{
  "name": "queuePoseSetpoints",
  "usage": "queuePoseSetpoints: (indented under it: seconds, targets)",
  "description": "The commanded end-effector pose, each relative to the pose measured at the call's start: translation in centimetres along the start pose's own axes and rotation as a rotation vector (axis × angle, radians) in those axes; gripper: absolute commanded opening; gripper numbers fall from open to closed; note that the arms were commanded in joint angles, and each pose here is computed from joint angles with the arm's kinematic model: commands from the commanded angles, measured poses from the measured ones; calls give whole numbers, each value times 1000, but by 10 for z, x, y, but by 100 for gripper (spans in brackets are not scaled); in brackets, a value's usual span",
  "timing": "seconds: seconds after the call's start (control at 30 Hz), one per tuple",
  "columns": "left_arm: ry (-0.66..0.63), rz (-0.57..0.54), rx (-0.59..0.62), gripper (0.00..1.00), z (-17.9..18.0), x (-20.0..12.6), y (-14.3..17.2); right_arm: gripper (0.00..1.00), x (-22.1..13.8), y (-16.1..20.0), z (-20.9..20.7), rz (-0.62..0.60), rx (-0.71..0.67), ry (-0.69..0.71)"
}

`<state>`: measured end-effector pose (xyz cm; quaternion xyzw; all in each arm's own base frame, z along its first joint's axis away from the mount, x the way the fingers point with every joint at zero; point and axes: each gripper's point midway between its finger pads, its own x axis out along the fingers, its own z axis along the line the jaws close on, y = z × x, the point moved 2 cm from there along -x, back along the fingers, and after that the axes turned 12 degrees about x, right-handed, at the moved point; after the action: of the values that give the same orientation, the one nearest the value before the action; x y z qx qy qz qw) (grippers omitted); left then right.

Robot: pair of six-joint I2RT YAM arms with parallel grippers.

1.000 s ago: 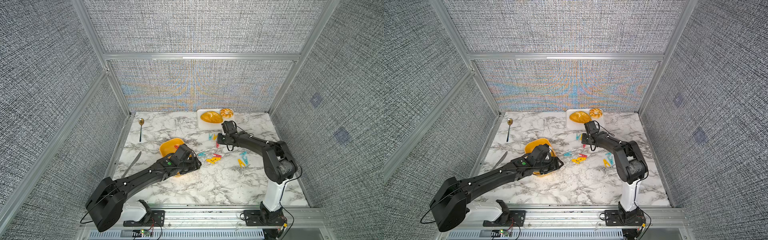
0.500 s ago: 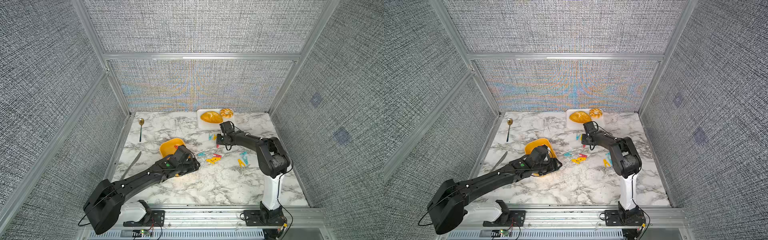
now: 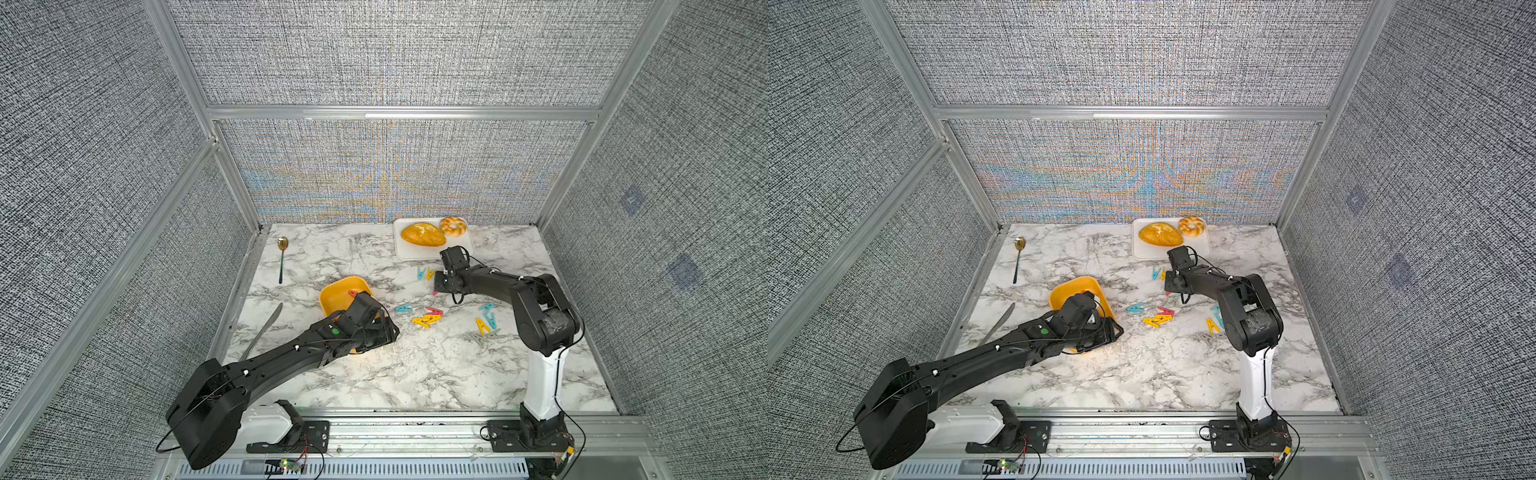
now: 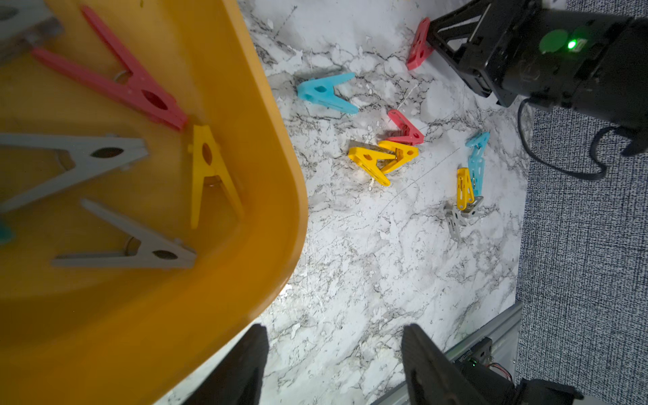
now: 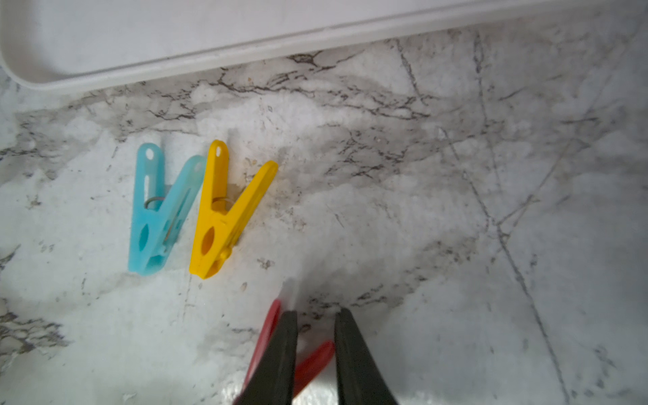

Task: Put the clothespins into the storage box
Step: Pick up the clothespin from the center of the board, then place the clothespin in the storage box.

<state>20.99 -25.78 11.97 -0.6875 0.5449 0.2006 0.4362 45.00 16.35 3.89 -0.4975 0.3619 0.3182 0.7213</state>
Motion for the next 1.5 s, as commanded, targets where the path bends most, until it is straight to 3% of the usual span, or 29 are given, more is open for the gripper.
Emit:
queuePoseSetpoints:
  seconds: [0.0, 0.53, 0.7, 0.9, 1.07, 1.2, 1.3, 1.47]
  targets:
    - [6, -15, 6, 66, -2, -1, -3, 20, -1, 9, 1, 23, 12, -11]
    - [-47, -46, 27, 66, 1, -13, -8, 4, -37, 11, 32, -17, -12, -123]
    - [-99, -114, 41, 68, 8, -40, -26, 3, -64, 17, 77, -12, -56, -250]
    - [-173, -197, -66, 69, 47, -74, -39, 4, -98, 41, 158, 41, -126, -454]
    - [-225, -272, -100, 73, 66, -105, -38, 11, -123, 63, 220, 80, -188, -594]
    - [-225, -299, -119, 75, 72, -117, -33, 27, -132, 74, 251, 99, -231, -650]
    - [-216, -295, -123, 75, 73, -117, -29, 33, -137, 70, 257, 84, -233, -662]
    - [-198, -288, -125, 75, 72, -114, -27, 34, -147, 58, 246, 33, -249, -634]
